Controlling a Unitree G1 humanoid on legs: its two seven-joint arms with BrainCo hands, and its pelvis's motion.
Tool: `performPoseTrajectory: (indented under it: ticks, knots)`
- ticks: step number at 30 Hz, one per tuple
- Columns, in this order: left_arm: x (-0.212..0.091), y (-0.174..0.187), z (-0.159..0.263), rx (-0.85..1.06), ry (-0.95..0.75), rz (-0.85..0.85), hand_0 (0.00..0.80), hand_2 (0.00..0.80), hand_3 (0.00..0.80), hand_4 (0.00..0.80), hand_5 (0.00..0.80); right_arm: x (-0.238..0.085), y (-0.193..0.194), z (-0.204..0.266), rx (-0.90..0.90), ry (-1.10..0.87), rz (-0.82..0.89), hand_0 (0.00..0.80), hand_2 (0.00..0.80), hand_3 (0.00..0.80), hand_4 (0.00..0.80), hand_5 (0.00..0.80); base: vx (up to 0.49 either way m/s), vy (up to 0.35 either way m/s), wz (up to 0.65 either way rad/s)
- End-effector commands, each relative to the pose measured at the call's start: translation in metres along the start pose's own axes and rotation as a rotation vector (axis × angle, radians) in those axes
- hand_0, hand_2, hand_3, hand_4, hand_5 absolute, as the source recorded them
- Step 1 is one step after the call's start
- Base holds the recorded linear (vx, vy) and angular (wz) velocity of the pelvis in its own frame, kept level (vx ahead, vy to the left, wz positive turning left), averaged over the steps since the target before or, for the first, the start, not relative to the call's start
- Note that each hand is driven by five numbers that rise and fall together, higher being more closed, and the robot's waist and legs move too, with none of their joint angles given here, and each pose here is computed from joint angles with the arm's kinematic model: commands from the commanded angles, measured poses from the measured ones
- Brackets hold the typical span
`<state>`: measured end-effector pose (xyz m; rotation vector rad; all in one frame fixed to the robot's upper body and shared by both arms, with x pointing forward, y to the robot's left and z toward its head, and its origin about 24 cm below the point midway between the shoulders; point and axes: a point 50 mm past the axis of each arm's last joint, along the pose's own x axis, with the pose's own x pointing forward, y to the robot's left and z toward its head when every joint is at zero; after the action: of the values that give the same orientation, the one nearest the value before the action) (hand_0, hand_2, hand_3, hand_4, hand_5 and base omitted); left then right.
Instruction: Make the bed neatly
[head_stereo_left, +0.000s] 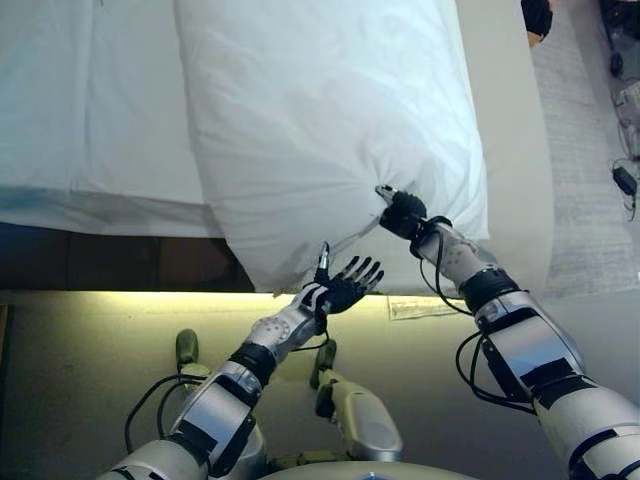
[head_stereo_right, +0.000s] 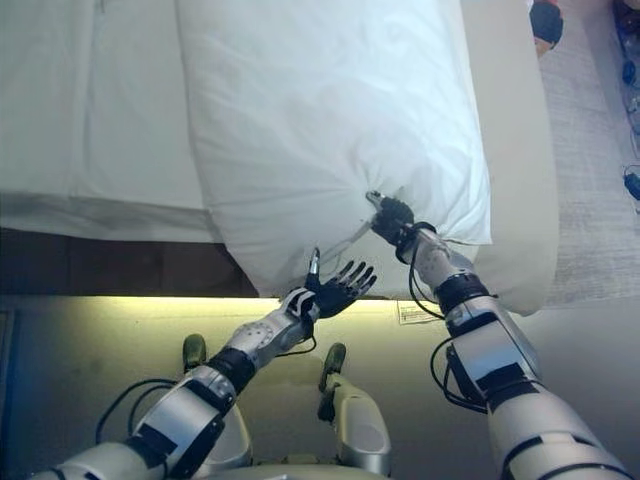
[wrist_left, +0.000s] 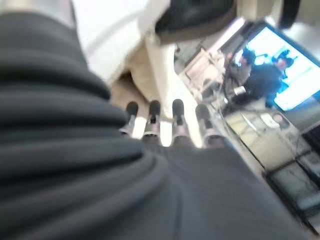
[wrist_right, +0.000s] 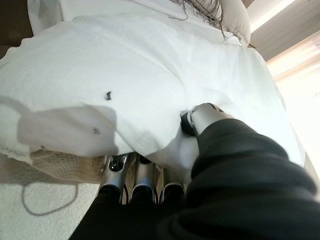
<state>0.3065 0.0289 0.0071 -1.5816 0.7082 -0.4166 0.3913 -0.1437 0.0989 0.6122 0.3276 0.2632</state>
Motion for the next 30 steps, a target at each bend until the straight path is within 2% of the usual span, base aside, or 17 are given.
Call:
performPoseTrajectory:
  ticks: [1, 12, 22, 23, 24, 25, 26, 30]
  knots:
    - [0.032, -0.052, -0.038, -0.053, 0.059, -0.243, 0.0, 0.0, 0.0, 0.0, 0.0, -0.003, 0.04, 0.044, -0.05, -0.139, 0.178, 0.8, 0.8, 0.8, 0.8, 0.8, -0.012, 0.034, -0.05]
    - [0.033, -0.082, -0.004, -0.023, -0.149, -0.405, 0.0, 0.0, 0.0, 0.0, 0.0, -0.004, 0.04, 0.041, -0.067, -0.118, 0.198, 0.8, 0.8, 0.8, 0.8, 0.8, 0.0, 0.011, -0.06]
    - [0.029, -0.085, 0.015, -0.009, -0.231, -0.399, 0.0, 0.0, 0.0, 0.0, 0.0, -0.004, 0.038, 0.037, -0.064, -0.113, 0.183, 0.8, 0.8, 0.8, 0.8, 0.8, 0.005, 0.007, -0.01]
    - [0.029, -0.084, 0.016, -0.009, -0.235, -0.395, 0.069, 0.069, 0.069, 0.069, 0.069, -0.004, 0.039, 0.037, -0.064, -0.113, 0.183, 0.8, 0.8, 0.8, 0.8, 0.8, 0.0, 0.0, 0.0]
    - [0.028, -0.084, 0.017, -0.005, -0.241, -0.385, 0.452, 0.452, 0.452, 0.452, 0.452, -0.004, 0.039, 0.037, -0.063, -0.114, 0.183, 0.8, 0.8, 0.8, 0.8, 0.8, 0.0, 0.0, 0.0]
    - [0.028, -0.083, 0.018, -0.005, -0.243, -0.383, 0.693, 0.693, 0.693, 0.693, 0.693, -0.004, 0.039, 0.037, -0.062, -0.114, 0.183, 0.8, 0.8, 0.8, 0.8, 0.8, 0.0, 0.0, 0.0]
    - [0.028, -0.083, 0.019, -0.005, -0.245, -0.386, 0.8, 0.8, 0.8, 0.8, 0.8, -0.004, 0.038, 0.037, -0.062, -0.113, 0.181, 0.8, 0.8, 0.8, 0.8, 0.8, 0.0, 0.0, 0.0]
    - [0.027, -0.079, 0.02, -0.01, -0.26, -0.375, 0.8, 0.8, 0.8, 0.8, 0.8, -0.003, 0.036, 0.037, -0.066, -0.112, 0.169, 0.8, 0.8, 0.8, 0.8, 0.8, 0.002, 0.017, 0.02]
